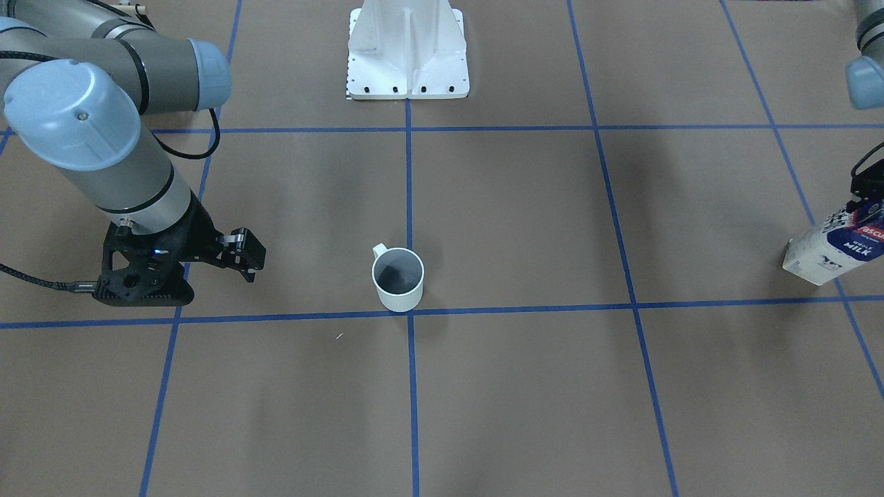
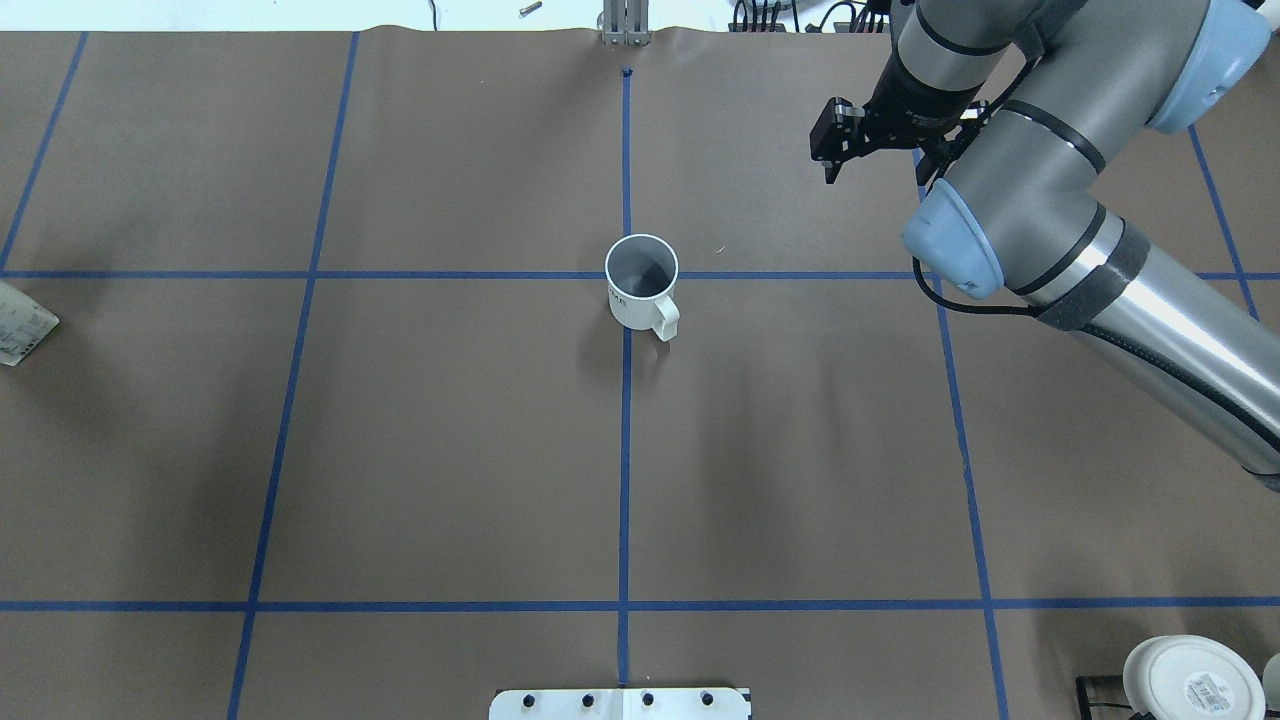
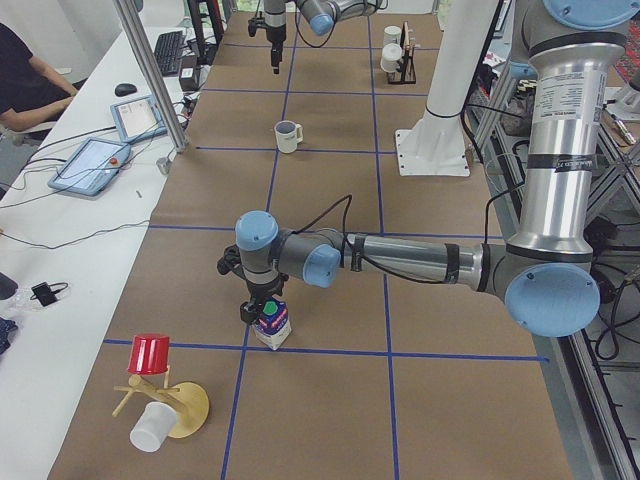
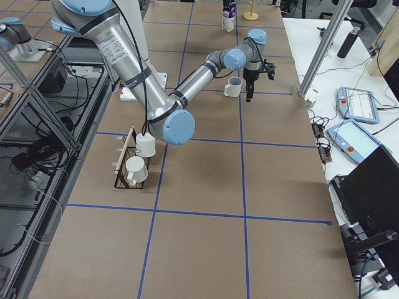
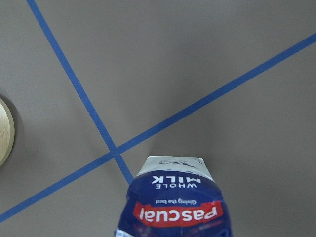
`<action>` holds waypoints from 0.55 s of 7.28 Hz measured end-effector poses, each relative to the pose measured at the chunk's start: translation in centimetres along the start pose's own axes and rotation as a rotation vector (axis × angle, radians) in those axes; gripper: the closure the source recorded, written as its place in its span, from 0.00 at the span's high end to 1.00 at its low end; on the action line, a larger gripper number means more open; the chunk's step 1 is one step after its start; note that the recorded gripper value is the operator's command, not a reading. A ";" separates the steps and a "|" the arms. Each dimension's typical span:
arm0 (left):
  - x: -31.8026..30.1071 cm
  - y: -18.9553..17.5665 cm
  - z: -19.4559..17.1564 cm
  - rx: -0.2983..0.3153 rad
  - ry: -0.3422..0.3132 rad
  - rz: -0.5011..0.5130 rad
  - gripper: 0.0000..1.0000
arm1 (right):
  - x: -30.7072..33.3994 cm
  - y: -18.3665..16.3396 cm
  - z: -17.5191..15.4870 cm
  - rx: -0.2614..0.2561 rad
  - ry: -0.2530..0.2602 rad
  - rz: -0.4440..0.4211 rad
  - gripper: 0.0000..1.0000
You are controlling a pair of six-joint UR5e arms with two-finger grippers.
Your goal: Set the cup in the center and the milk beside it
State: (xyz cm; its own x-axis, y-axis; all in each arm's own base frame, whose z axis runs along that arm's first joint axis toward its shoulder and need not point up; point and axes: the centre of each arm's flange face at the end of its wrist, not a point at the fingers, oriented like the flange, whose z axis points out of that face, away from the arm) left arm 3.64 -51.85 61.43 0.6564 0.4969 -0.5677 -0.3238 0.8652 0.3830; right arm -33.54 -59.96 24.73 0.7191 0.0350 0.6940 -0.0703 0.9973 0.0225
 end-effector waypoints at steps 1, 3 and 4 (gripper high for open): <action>-0.1 0.4 0.2 -0.006 0.001 -0.003 0.98 | 0.0 0.0 -0.1 0.001 -0.001 -0.001 1.00; 0.0 0.9 0.3 -0.008 0.009 -0.006 0.73 | 0.0 0.0 -0.3 0.004 -0.003 -0.001 1.00; 0.3 0.9 0.3 -0.004 0.032 -0.009 0.71 | 0.1 0.0 -0.4 0.005 -0.004 0.000 1.00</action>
State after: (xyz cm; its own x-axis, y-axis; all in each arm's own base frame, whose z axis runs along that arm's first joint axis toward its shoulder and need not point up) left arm 3.74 -50.96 61.85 0.6375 0.4907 -0.5940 -0.3206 0.8700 0.3746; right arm -33.19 -59.92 24.47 0.7164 0.0350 0.6968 -0.0740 0.9969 0.0259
